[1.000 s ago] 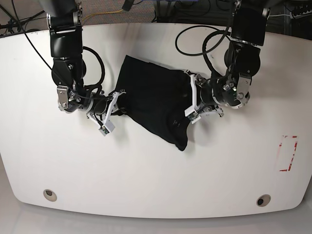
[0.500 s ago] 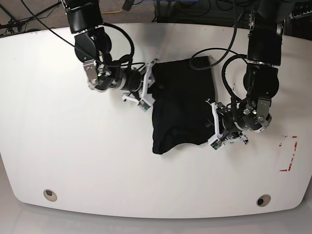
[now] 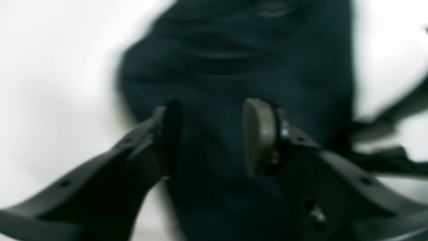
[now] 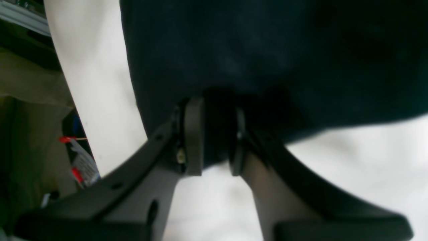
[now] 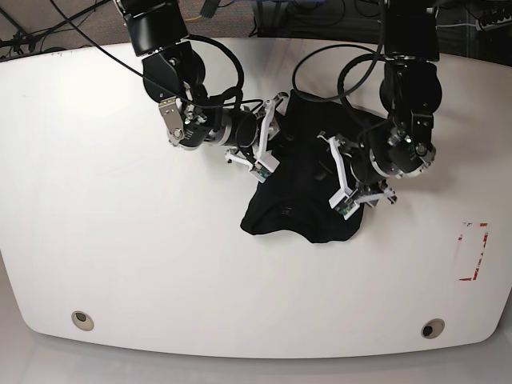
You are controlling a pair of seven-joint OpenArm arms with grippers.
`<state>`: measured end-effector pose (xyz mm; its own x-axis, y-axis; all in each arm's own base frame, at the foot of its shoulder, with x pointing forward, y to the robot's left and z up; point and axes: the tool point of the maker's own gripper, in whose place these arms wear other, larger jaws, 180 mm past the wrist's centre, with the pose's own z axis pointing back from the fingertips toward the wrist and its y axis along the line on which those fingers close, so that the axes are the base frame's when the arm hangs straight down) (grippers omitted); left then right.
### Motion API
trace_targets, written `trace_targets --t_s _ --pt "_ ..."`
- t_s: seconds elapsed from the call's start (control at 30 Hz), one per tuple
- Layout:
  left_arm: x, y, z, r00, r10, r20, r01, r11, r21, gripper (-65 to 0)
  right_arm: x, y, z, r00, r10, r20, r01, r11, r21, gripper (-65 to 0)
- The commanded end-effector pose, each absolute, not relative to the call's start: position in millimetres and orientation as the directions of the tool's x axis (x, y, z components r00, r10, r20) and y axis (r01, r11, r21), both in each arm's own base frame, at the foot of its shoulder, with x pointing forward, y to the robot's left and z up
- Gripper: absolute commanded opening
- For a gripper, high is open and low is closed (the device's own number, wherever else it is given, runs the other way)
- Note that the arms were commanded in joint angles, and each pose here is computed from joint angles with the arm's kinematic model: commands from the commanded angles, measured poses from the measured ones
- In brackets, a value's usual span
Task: Fold the T-shirt properly
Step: 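Carry the bundle with the left gripper to the table edge and release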
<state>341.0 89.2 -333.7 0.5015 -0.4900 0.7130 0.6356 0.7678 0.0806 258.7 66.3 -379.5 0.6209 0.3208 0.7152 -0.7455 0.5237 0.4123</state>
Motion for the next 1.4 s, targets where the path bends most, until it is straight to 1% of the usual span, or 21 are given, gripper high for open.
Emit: trace_targets --t_s 0.0,0.07,0.17,0.27,0.33,0.4,0.5,0.63,0.67,0.73,0.83,0.93,1.0,1.07,1.17,1.37 --pt "330.5 81.3 -353.5 0.538 -0.484 0.690 0.617 0.784 0.070 -27.6 275.2 52.7 -360.1 0.565 0.309 0.765 -0.771 0.527 0.357 -54.1" --pt "317.1 78.5 -371.5 0.568 -0.481 0.668 0.611 0.790 0.050 -27.8 277.4 40.6 -355.0 0.557 0.301 0.774 -0.765 0.549 0.337 -54.1" --pt "305.5 77.5 -399.3 0.612 -0.470 0.636 0.606 0.796 0.005 -27.6 282.2 13.2 -354.8 0.572 0.271 0.774 -0.727 0.606 0.324 -54.1" --pt "296.1 85.5 -425.8 0.662 -0.462 0.590 0.594 0.803 -0.038 -27.6 289.2 -12.1 -348.3 0.600 0.194 0.776 -0.679 0.636 0.367 -54.1" --pt "296.8 122.9 -430.9 0.693 -0.458 0.557 0.553 0.833 -0.004 -27.6 290.2 -33.8 -343.5 0.623 0.133 0.771 -0.643 0.648 0.407 -54.1" --pt "297.7 147.1 -431.7 0.719 -0.430 0.547 0.508 0.861 0.009 -27.6 293.1 -50.7 -337.4 0.631 0.082 0.772 -0.615 0.659 0.433 -54.1" --pt "311.8 206.2 -419.5 0.743 -0.395 0.541 0.424 0.903 0.077 -27.6 294.3 -80.3 -331.9 0.638 0.024 0.769 -0.570 0.687 0.451 -54.1" --pt "307.6 288.2 -412.3 0.797 -0.356 0.487 0.322 0.934 0.156 -27.6 289.3 -99.1 -321.8 0.616 0.016 0.787 -0.558 0.715 0.422 -54.1" --pt "312.3 305.7 -403.3 0.793 -0.355 0.495 0.303 0.935 0.185 -27.6 287.7 -103.4 -319.5 0.611 0.016 0.792 -0.555 0.722 0.413 -54.1" --pt "318.9 323.2 -389.9 0.778 -0.368 0.510 0.292 0.929 0.225 -27.6 283.8 -111.2 -314.4 0.598 0.031 0.801 -0.557 0.734 0.388 -54.1" --pt "310.2 369.2 -371.2 0.789 -0.396 0.470 0.271 0.910 0.312 -27.6 273.2 -113.7 -308.9 0.586 0.052 0.809 -0.568 0.738 0.364 -54.1" --pt "300.2 406.0 -362.8 0.817 -0.348 0.459 0.205 0.920 0.334 -27.6 271.6 -116.4 -304.6 0.575 0.059 0.816 -0.572 0.743 0.349 -54.1" --pt "295.2 428.0 -354.3 0.819 -0.326 0.472 0.172 0.925 0.340 -27.6 269.9 -114.6 -302.1 0.568 0.065 0.820 -0.579 0.740 0.342 -54.1" --pt "290.7 445.2 -345.2 0.813 -0.330 0.479 0.170 0.923 0.346 -27.6 262.4 -113.5 -304.4 0.576 0.072 0.814 -0.579 0.738 0.345 -54.1" --pt "285.9 465.1 -336.8 0.818 -0.302 0.489 0.128 0.925 0.356 -27.6 260.2 -115.6 -302.2 0.570 0.092 0.816 -0.589 0.738 0.328 -54.1" --pt "308.9 464.3 -294.2 0.758 -0.381 0.530 0.139 0.888 0.439 -27.6 259.7 -113.2 -295.0 0.550 0.104 0.828 -0.604 0.735 0.309 -54.1"
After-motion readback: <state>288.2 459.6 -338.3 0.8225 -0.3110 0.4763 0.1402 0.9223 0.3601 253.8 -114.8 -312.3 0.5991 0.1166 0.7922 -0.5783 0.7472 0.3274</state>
